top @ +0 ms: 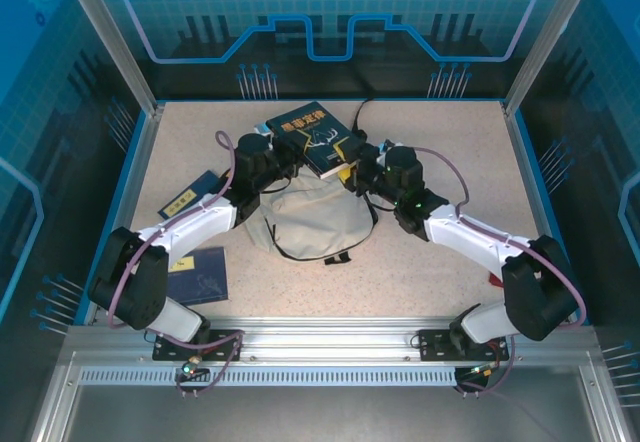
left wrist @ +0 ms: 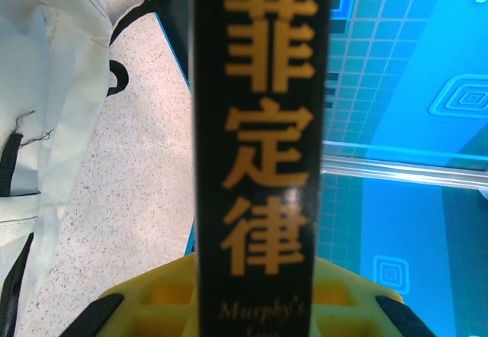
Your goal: Pack books, pencil case, and school supplies into a backpack
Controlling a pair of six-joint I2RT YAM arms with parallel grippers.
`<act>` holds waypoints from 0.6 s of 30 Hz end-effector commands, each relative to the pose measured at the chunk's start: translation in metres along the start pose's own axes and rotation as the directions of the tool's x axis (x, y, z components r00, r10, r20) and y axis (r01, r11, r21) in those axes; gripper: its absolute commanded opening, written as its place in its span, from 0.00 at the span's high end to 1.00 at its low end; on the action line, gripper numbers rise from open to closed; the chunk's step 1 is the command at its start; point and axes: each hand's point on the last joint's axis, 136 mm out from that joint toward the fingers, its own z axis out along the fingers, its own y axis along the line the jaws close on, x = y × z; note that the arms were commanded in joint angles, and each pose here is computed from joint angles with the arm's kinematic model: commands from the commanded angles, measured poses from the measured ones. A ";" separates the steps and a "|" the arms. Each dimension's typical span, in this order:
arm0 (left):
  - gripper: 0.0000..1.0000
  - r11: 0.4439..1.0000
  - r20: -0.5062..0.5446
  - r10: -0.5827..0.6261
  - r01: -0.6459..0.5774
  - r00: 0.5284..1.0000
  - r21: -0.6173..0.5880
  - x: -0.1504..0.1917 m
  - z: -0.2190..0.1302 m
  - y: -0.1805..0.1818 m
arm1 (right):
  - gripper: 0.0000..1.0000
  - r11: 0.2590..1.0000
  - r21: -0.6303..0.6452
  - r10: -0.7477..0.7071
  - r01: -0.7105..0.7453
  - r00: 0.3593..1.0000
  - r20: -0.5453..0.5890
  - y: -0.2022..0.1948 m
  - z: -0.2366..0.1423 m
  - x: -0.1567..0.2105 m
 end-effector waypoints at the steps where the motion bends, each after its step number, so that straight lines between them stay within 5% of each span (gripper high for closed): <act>1: 0.86 0.994 0.004 0.025 -0.025 1.000 0.110 0.004 -0.016 -0.038 | 0.58 1.000 -0.031 -0.003 0.005 0.999 0.050 0.004 -0.011 -0.002; 7: 0.74 0.996 -0.046 0.031 -0.026 0.998 0.089 0.013 -0.021 -0.032 | 0.86 0.996 0.024 -0.093 0.091 0.991 0.100 0.005 -0.030 -0.004; 11: 0.33 0.992 -0.053 0.100 -0.104 0.994 -0.071 0.013 -0.034 -0.006 | 0.97 0.962 0.174 -0.234 0.209 0.963 0.137 -0.007 -0.051 -0.014; 16: 0.08 0.894 -0.158 0.323 -0.356 0.933 -0.273 0.013 -0.055 0.027 | 0.99 0.892 0.265 -0.408 0.367 0.906 0.116 0.002 -0.070 -0.026; 18: 0.06 0.837 -0.256 0.386 -0.453 0.886 -0.305 0.020 -0.060 0.035 | 0.99 0.848 0.278 -0.487 0.451 0.871 0.072 0.005 -0.077 -0.033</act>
